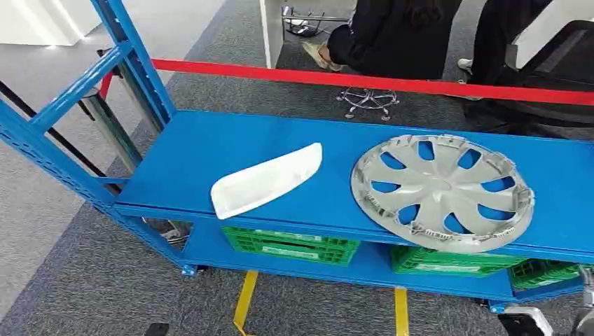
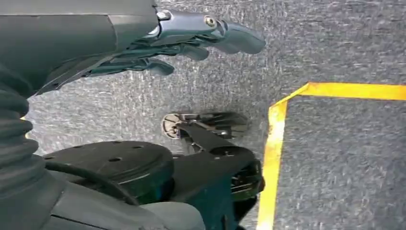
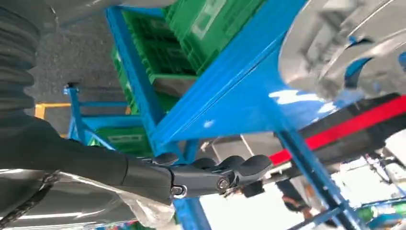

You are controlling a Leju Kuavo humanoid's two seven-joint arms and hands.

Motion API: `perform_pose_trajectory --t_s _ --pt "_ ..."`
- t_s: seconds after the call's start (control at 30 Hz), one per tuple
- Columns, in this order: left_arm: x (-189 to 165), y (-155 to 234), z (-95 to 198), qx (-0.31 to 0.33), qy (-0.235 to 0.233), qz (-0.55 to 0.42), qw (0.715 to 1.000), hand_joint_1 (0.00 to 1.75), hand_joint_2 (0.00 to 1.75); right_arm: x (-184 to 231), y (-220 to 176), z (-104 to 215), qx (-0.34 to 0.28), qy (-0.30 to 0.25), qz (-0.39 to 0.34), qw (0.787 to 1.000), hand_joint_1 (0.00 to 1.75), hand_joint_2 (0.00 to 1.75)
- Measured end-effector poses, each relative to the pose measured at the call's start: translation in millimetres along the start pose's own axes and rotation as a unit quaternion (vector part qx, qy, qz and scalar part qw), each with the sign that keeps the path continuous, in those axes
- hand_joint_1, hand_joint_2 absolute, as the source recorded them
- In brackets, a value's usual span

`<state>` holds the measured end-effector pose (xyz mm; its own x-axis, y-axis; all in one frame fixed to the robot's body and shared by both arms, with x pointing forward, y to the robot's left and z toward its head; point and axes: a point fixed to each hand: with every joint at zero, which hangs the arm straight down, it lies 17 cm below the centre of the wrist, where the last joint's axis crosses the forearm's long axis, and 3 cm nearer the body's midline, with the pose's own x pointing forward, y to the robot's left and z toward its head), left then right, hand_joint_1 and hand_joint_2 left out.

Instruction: Take the parts from the cabinet and place them on the table.

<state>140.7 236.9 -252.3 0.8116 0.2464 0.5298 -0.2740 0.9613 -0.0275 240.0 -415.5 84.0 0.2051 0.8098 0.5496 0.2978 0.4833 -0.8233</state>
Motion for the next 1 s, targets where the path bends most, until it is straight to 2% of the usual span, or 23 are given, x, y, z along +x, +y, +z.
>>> perform_pose_trajectory --t_s 0.23,0.47,0.57,1.0 --pt "2 1 -1 -0.001 -0.002 -0.006 1.000 0.00 1.75 10 4 -4 0.006 -0.014 -0.001 1.000 0.00 1.75" --pt "4 -5 -2 -0.015 0.003 -0.027 1.000 0.00 1.75 -5 9 -20 0.029 0.026 -0.005 0.999 0.00 1.75" --pt "6 -6 -3 -0.019 0.002 -0.034 0.999 0.00 1.75 -5 9 -31 0.032 0.025 -0.003 0.999 0.00 1.75" --pt "10 -13 -6 -0.037 0.006 -0.063 0.997 0.00 1.75 43 43 -78 0.098 -0.044 0.028 0.994 0.00 1.75"
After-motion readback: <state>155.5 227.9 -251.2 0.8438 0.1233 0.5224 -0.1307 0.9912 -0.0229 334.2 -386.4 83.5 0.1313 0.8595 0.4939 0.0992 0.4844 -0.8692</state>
